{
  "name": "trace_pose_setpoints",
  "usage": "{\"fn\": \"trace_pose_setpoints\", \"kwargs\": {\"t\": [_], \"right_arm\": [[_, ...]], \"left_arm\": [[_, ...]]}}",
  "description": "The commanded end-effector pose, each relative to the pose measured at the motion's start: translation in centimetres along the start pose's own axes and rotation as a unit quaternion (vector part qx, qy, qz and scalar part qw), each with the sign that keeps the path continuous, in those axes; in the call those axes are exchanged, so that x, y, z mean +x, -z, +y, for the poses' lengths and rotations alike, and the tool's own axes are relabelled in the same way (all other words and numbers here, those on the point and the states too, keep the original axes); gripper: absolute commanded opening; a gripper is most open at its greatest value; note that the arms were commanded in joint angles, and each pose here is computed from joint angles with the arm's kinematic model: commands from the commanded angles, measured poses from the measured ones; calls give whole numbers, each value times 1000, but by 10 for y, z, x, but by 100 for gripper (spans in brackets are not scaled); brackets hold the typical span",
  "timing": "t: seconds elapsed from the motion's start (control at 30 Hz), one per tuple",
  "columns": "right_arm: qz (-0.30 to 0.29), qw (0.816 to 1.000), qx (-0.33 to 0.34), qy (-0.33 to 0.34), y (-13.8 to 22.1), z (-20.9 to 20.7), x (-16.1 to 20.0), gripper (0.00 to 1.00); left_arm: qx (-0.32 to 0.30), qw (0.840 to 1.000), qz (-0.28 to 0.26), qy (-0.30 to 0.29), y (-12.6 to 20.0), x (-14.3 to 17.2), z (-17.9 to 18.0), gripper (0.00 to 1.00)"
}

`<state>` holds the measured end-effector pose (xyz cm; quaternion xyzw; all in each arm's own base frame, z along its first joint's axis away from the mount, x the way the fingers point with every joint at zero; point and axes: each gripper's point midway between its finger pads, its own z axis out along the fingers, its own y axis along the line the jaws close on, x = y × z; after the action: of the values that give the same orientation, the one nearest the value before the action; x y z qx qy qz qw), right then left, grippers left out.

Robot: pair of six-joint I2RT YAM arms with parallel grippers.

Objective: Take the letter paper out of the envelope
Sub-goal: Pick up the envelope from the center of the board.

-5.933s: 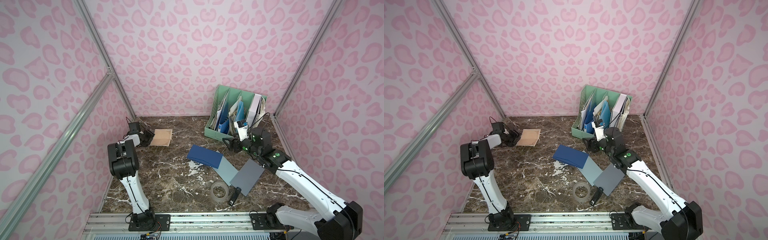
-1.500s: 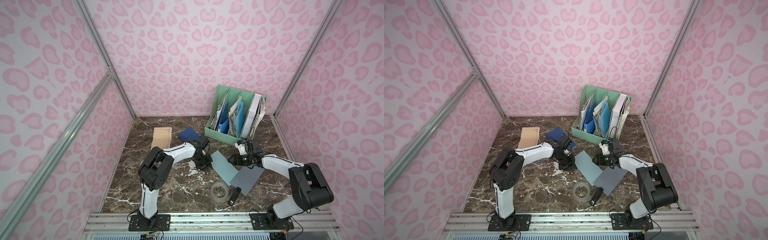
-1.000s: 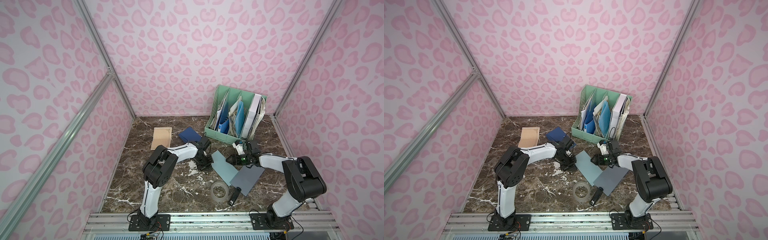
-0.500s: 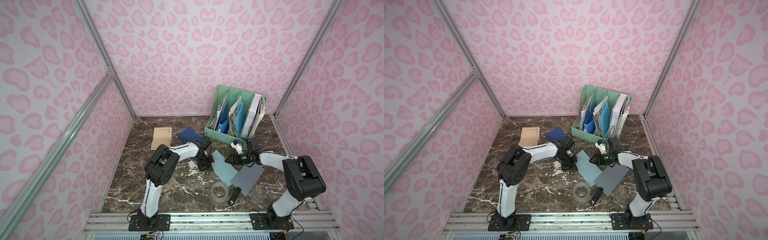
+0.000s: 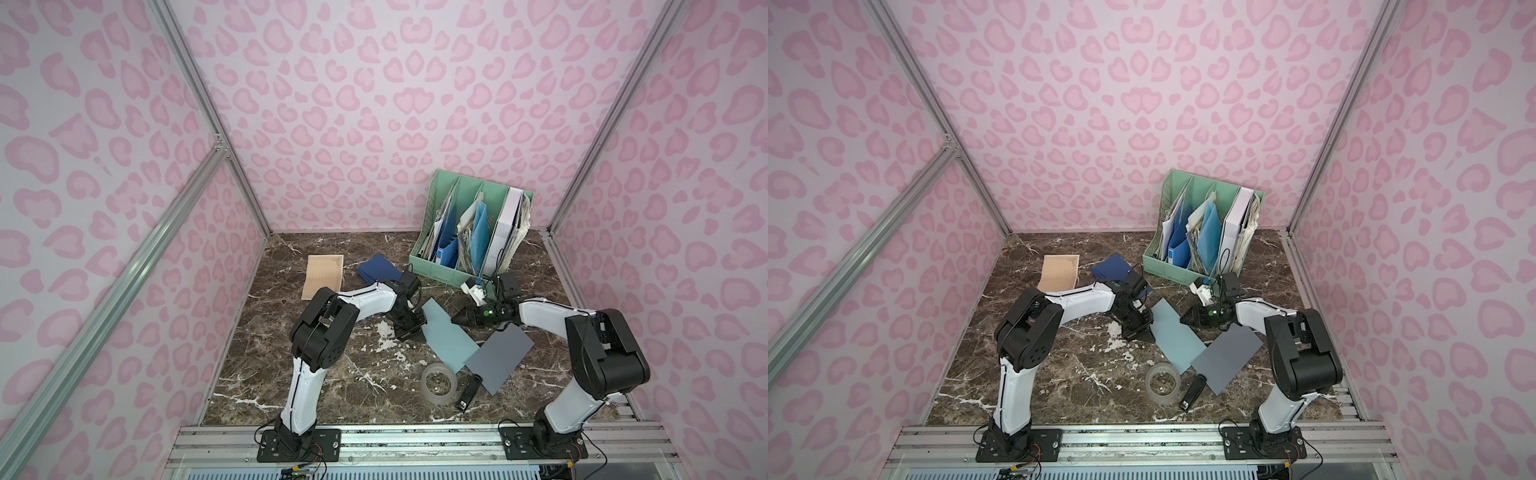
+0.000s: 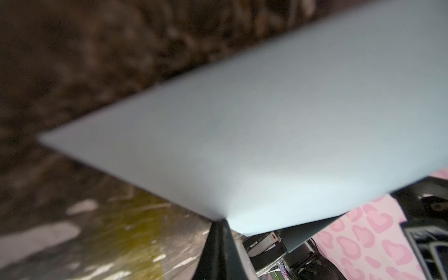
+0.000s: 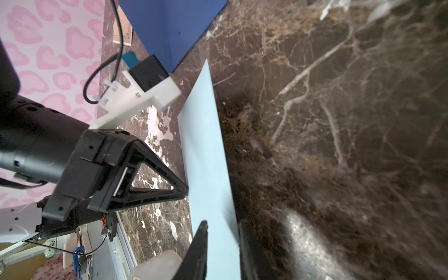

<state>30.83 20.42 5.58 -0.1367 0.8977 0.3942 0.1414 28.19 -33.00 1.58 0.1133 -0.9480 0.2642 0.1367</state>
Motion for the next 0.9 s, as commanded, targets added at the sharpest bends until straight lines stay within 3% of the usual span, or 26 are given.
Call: {"fn": "trace_pose_setpoints", "kwargs": {"t": [0.0, 0.3, 0.5, 0.67, 0.87], "right_arm": [[25, 1000, -10, 5, -5, 6, 10, 25], [34, 999, -35, 4, -9, 16, 14, 18], [28, 999, -19, 8, -7, 13, 8, 0], [4, 1000, 1, 22, 3, 17, -7, 0], [-37, 997, 35, 53, 22, 28, -30, 0]], "left_arm": [[-69, 997, -45, 11, -3, -16, 31, 6], [-76, 996, -49, 7, -3, -17, 34, 6], [-77, 996, -52, 3, -1, -18, 33, 5], [-77, 995, -65, -6, 8, -20, 27, 6], [-62, 990, -126, -17, 63, -29, -3, 38]]}}
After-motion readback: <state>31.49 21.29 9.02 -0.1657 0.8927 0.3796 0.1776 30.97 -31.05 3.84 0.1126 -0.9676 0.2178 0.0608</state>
